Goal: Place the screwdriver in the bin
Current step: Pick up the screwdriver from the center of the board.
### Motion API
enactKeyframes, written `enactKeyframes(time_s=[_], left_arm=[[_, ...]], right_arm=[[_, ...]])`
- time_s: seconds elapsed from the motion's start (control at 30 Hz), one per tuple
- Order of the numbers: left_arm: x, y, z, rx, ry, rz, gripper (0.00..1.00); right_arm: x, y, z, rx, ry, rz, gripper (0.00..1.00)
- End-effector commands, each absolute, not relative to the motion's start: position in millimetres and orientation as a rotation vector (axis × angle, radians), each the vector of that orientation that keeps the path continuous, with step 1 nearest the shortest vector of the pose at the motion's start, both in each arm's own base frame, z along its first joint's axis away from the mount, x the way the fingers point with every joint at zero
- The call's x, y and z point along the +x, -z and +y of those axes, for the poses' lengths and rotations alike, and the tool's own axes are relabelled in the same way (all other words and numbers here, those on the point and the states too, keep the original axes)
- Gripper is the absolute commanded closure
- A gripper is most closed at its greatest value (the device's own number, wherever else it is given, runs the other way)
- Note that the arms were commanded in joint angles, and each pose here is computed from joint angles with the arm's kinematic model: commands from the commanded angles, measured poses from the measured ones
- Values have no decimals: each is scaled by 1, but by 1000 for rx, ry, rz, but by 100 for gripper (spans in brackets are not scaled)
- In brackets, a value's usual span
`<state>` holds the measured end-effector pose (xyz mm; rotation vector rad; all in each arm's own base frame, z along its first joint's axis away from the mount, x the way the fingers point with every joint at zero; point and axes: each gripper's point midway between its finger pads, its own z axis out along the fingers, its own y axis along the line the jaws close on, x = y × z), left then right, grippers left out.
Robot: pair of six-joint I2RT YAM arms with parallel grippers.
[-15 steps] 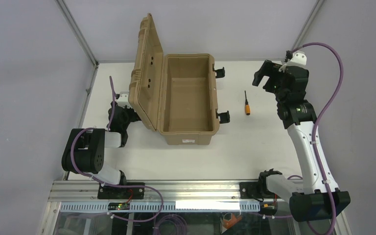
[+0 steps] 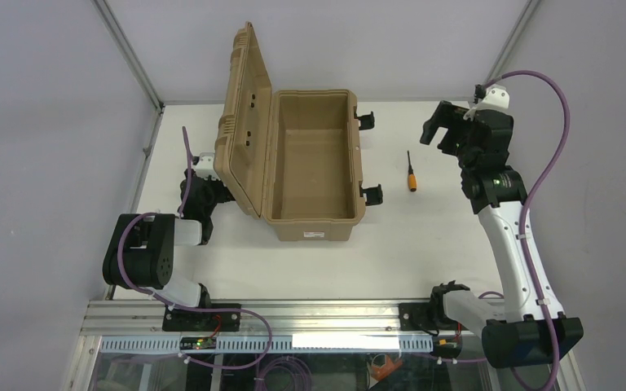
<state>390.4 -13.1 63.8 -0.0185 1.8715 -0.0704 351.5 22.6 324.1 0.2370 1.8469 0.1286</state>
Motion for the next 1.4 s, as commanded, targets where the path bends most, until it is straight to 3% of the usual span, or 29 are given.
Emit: enactKeyframes(time_s=[0.0, 0.53, 1.07, 1.37], left_arm=[[393, -80, -15, -16, 96, 1816, 1], [393, -80, -15, -16, 96, 1815, 1], [393, -80, -15, -16, 95, 1815, 1], [393, -80, -15, -17, 95, 1816, 1]], right_arm=[[352, -349, 19, 229, -97, 1826, 1], [386, -344, 23, 201, -44, 2066, 1], [430, -222, 34, 198, -108, 2467, 1], [438, -147, 26, 220, -48, 2630, 7]])
